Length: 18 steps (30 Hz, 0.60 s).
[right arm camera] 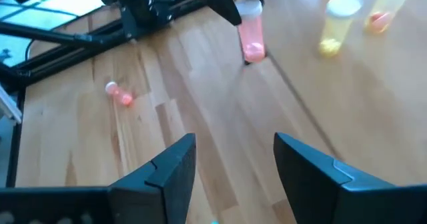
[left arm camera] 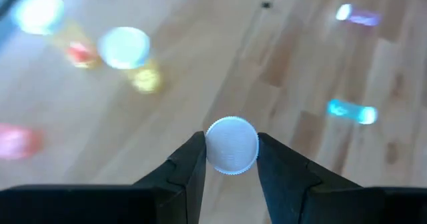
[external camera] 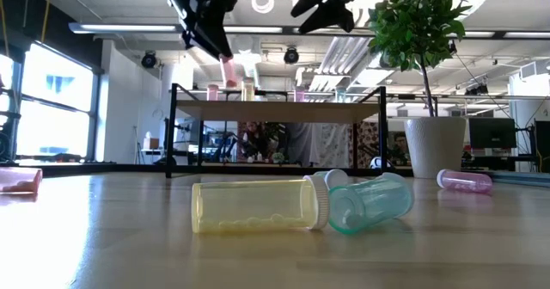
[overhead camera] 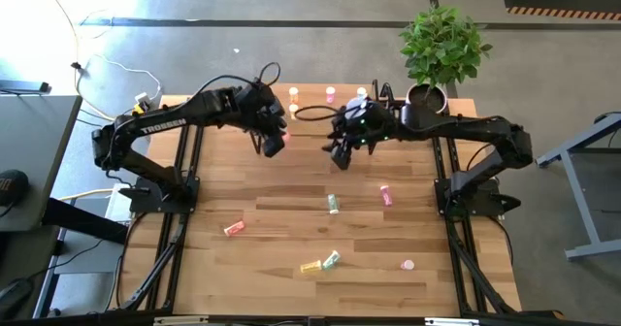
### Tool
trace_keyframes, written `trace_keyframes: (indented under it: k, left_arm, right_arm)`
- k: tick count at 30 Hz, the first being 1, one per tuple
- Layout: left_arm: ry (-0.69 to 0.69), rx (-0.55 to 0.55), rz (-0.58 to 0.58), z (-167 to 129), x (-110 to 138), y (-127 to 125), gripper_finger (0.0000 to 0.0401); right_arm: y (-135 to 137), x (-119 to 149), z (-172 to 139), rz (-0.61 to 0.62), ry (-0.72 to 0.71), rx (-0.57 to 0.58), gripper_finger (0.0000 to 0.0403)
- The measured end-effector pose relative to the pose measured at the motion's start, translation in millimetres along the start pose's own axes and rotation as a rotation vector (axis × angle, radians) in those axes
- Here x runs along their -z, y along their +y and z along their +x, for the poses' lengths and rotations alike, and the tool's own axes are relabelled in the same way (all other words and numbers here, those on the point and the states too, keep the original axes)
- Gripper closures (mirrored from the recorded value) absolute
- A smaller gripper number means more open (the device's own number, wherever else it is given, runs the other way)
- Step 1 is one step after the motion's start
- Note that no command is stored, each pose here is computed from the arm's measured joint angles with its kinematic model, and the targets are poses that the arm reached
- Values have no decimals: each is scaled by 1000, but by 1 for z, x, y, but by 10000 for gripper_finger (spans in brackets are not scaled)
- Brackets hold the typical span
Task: Pick and place medicine bottles onto shelf by color
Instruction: Put the right pink pill bottle on the shelf aligned with the other pink pill bottle
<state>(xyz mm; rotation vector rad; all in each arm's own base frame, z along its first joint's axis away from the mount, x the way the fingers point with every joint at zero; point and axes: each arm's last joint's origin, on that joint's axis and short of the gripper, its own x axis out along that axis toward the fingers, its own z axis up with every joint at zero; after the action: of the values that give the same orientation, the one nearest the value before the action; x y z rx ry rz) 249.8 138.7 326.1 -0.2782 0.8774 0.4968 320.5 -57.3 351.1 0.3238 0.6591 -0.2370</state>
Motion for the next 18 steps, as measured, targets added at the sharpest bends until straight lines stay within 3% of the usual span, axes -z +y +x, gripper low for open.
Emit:
trace_keyframes:
  k: [10,18]
  left_arm:
    - [23,-177,-63,-21,-7,30,291]
    - [70,-228,-171,-23,-1,52,291]
  right_arm:
    - [-29,-8,-12,-16,-32,68,210]
    - [-48,-8,-15,-17,-13,115,210]
